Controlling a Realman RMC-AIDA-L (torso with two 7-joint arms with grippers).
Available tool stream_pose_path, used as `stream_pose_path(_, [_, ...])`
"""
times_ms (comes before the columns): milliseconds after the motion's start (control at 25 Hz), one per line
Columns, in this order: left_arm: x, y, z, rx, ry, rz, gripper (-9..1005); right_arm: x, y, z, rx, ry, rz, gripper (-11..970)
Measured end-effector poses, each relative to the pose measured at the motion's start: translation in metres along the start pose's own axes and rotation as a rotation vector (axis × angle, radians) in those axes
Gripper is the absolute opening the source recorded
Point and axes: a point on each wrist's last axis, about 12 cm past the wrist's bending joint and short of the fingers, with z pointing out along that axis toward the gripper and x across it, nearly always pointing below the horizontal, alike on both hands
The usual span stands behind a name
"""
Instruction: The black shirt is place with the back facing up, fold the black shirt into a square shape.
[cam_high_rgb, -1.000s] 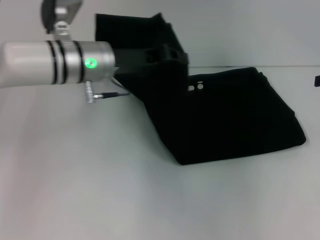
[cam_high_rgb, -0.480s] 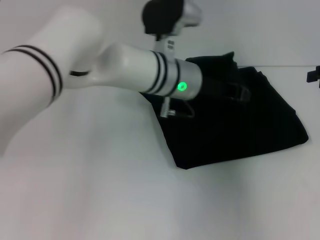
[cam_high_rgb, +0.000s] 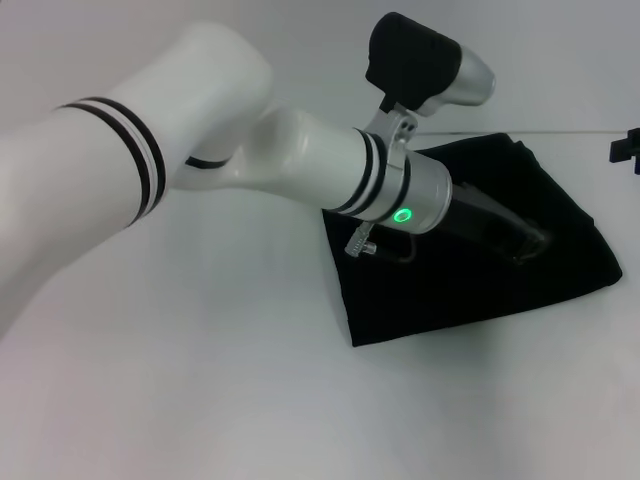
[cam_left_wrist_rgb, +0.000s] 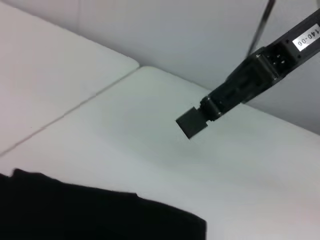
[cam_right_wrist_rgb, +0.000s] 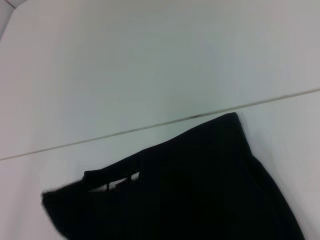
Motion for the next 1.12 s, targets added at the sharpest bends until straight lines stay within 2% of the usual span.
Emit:
stream_pose_path(160, [0.002, -0.005, 0.001, -0.009, -0.036, 0.025, 179, 0.0, 0.0, 0.001, 0.003, -0.003, 0.001, 460])
stream_pose_path(320, [0.004, -0.002, -0.012, -0.005, -0.12, -0.033, 337, 0.0, -0.001, 0.0, 0.004, -0.004, 0.002, 460])
stream_pose_path(440, [0.01, 0.015, -0.031, -0.04, -0.166, -0.164, 460, 0.0, -0.001, 0.0, 0.003, 0.001, 0.003, 459])
stream_pose_path(560, [0.022, 0.037, -0.053, -0.07, -0.155, -0.28, 586, 0.0, 0.002, 0.002, 0.003, 0.012, -0.004, 459])
stream_pose_path(680, [0.038, 0.056, -0.078, -0.079, -0.128, -0.408, 632, 0.001, 0.006, 0.007, -0.005, 0.03, -0.005, 459])
stream_pose_path(840, [0.056, 0.073, -0.111, -0.075, -0.117, -0.571, 694, 0.004, 0.011, 0.017, -0.014, 0.059, -0.008, 458])
stream_pose_path(1000, [0.068, 0.083, -0.136, -0.071, -0.126, -0.661, 756, 0.007, 0.014, 0.029, -0.009, 0.078, -0.02, 458])
stream_pose_path(1040, [0.075, 0.088, -0.152, -0.069, -0.146, -0.707, 756, 0.01, 0.014, 0.037, -0.002, 0.077, -0.056, 458])
stream_pose_path(1120, [0.08, 0.091, -0.161, -0.068, -0.164, -0.73, 756, 0.011, 0.015, 0.041, 0.003, 0.069, -0.089, 457])
